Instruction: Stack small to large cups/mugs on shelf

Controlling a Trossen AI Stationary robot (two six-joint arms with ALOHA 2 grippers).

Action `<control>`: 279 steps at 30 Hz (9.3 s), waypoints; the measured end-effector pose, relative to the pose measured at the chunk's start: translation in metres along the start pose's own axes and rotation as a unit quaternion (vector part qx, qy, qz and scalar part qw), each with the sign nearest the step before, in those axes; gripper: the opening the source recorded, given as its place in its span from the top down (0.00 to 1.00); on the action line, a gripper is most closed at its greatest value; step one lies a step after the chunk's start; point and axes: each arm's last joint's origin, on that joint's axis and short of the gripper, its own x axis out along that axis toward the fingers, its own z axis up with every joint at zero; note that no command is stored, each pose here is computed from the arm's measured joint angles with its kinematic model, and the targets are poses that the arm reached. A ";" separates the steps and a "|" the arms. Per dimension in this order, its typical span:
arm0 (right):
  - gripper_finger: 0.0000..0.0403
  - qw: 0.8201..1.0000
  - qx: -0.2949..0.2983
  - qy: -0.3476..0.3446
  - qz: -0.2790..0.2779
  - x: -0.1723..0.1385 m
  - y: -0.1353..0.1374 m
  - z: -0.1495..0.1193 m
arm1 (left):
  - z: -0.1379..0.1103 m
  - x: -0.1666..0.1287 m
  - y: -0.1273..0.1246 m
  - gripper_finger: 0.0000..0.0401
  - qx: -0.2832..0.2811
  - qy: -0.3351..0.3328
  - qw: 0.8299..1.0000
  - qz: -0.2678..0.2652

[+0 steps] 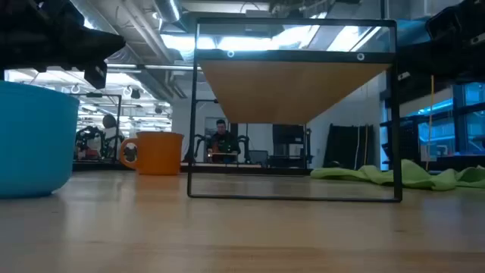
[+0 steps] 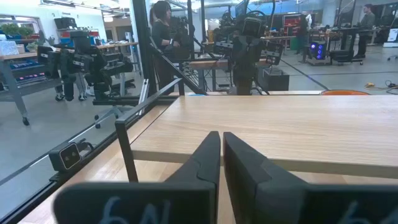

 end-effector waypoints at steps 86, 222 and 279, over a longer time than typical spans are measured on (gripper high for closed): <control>0.94 0.920 0.217 -0.321 0.056 -0.022 0.009 0.077 | 0.000 0.000 0.000 0.96 0.000 0.000 1.000 0.000; 0.58 0.721 0.175 0.628 -0.236 0.123 0.214 0.028 | 0.000 0.000 0.000 0.96 0.000 0.000 1.000 0.000; 0.97 0.721 0.292 0.470 -0.417 0.205 -0.179 0.217 | 0.000 0.000 0.000 0.96 0.000 -0.001 1.000 -0.001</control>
